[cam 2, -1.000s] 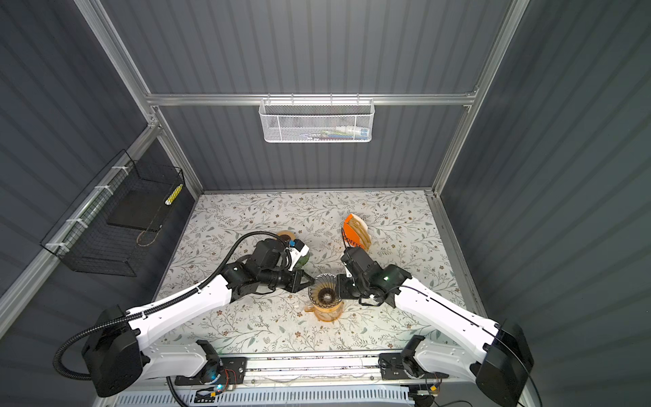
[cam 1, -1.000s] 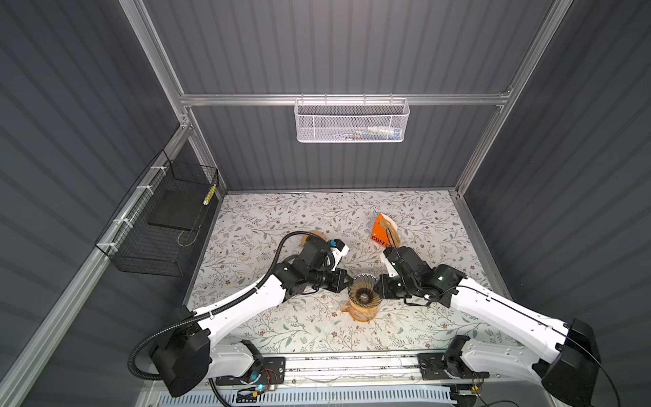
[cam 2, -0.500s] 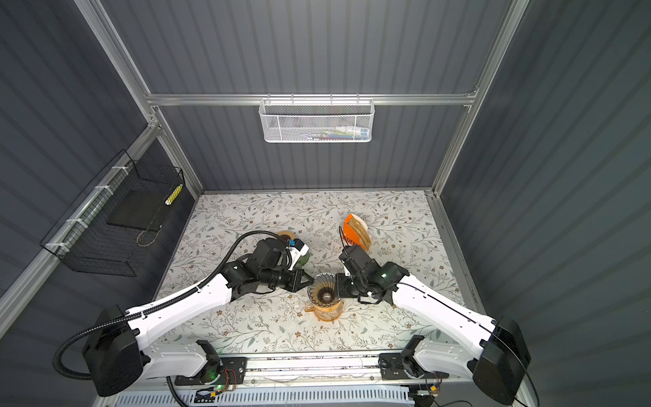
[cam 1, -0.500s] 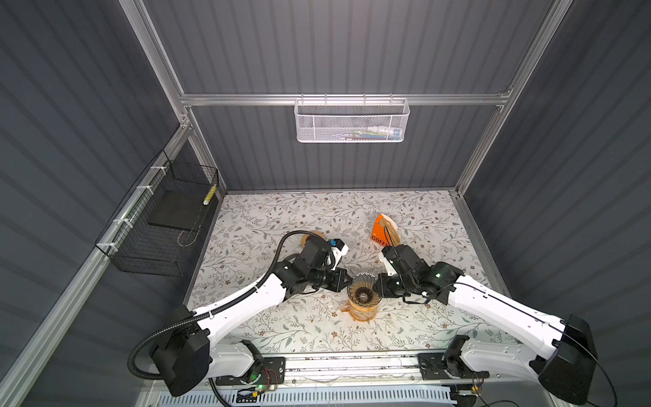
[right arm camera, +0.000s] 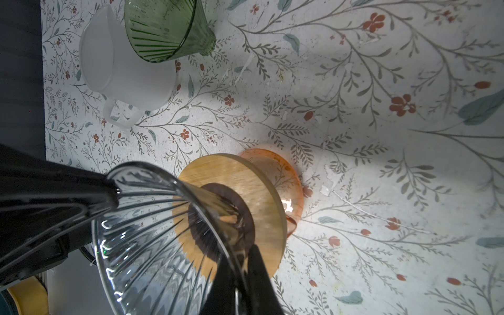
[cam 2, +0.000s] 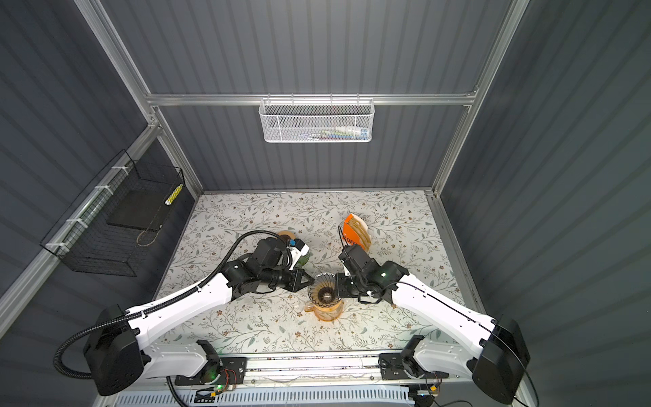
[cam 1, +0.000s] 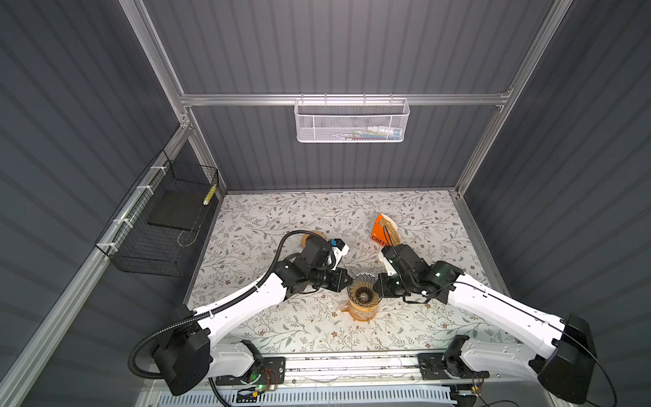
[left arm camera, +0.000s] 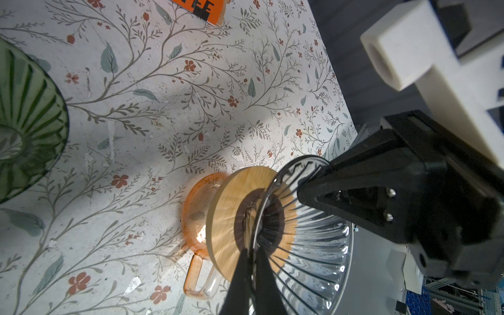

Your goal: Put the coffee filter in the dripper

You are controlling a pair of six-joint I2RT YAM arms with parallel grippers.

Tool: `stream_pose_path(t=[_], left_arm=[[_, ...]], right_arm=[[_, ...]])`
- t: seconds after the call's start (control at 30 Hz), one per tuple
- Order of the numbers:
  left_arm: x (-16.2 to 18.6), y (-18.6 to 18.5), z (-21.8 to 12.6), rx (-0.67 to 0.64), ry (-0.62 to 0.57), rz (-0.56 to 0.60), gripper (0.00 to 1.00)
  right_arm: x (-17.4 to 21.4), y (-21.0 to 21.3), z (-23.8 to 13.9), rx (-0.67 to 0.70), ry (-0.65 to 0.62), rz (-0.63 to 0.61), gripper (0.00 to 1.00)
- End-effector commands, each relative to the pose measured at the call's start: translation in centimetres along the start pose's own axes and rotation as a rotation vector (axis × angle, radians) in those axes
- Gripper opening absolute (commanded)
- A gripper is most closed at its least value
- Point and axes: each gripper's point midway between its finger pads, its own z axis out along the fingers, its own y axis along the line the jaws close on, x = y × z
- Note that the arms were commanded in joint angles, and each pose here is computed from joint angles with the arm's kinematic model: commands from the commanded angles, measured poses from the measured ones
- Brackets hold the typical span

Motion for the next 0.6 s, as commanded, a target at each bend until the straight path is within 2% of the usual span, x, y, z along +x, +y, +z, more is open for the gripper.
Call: stream_pose_path(t=[0.0,0.3,0.57], left_arm=[[2.17,-1.37,0.72,0.054,0.104,0.038,0.08],[1.90,-1.37,0.62,0.047,0.092,0.043,0.09],[1.42,-1.46,0.20,0.038,0.064,0.049,0.14]], right_arm=[[0.70,-2.54,0.51,0.128,0.021,-0.038,0.10],[0.42,-2.29,0.26,0.122,0.012,-0.042,0.22],[-0.23,-1.73,-0.25,0.112,-0.005,-0.053,0.27]])
